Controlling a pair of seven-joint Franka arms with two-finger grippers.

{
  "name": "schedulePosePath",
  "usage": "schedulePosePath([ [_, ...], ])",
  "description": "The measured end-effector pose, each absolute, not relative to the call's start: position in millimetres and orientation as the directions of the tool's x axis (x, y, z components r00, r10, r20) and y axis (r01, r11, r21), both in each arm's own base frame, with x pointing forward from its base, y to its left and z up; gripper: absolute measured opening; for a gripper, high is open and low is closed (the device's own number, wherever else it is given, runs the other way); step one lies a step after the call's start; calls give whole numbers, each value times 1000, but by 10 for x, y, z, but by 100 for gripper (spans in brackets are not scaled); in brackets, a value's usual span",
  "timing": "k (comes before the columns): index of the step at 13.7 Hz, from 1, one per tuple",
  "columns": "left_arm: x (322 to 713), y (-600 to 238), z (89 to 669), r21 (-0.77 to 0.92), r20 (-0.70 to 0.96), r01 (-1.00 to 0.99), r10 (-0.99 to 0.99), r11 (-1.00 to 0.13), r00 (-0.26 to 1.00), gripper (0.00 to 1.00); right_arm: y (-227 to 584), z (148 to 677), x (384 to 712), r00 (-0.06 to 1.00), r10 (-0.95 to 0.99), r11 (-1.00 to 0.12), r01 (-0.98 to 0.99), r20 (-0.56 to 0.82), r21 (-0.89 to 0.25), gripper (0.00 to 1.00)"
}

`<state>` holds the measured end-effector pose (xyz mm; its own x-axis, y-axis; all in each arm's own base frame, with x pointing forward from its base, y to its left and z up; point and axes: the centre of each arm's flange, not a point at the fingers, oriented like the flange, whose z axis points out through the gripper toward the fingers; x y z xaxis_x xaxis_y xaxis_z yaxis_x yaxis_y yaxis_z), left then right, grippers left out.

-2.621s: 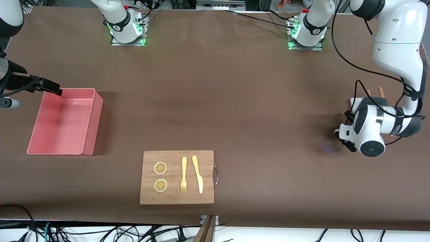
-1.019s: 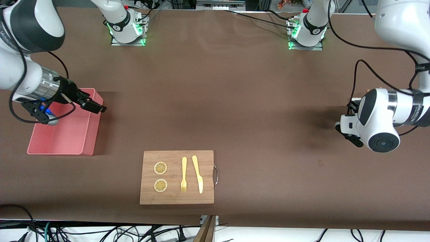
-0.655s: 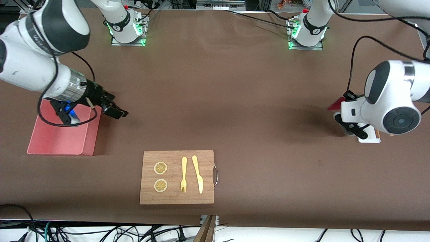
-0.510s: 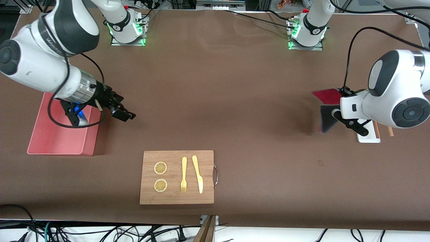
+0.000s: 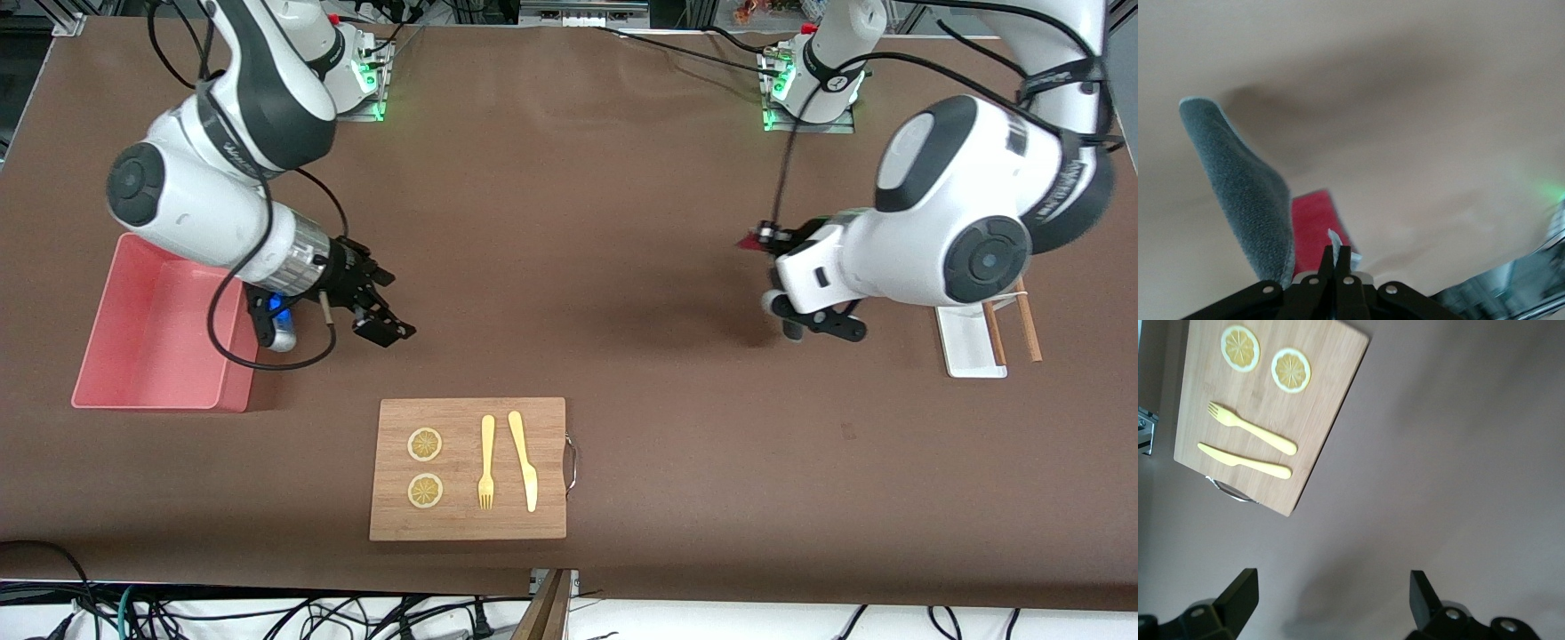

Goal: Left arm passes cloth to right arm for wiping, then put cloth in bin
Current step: 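Lift the cloth with the left gripper while the right gripper moves toward it, then grasp the cloth with the right gripper beside the left gripper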

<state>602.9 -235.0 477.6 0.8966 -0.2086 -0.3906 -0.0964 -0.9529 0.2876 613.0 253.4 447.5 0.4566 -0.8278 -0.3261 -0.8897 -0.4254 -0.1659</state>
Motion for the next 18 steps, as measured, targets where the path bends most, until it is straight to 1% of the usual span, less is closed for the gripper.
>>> schedulePosePath([
  [3, 6098, -2697, 4777, 333, -390, 106, -35, -937, 920, 2, 2846, 4262, 6073, 413, -837, -390, -910, -359, -138, 100],
  [6, 6133, -3115, 4795, 378, -400, 295, 132, -878, 907, 2, 3100, 4008, 6040, 351, -853, -336, -936, -387, -108, 100],
  [8, 6083, -3475, 4779, 398, -406, 373, 204, -838, 891, 2, 3302, 3859, 5991, 307, -861, -298, -951, -406, -89, 100],
  [11, 6029, -3837, 4711, 429, -404, 422, 249, -799, 880, 2, 3571, 3689, 5895, 277, -862, -274, -959, -424, -69, 100],
  [18, 5875, -4139, 4693, 425, -412, 422, 244, -801, 878, 2, 3865, 3515, 5662, 291, -852, -308, -951, -435, -32, 100],
])
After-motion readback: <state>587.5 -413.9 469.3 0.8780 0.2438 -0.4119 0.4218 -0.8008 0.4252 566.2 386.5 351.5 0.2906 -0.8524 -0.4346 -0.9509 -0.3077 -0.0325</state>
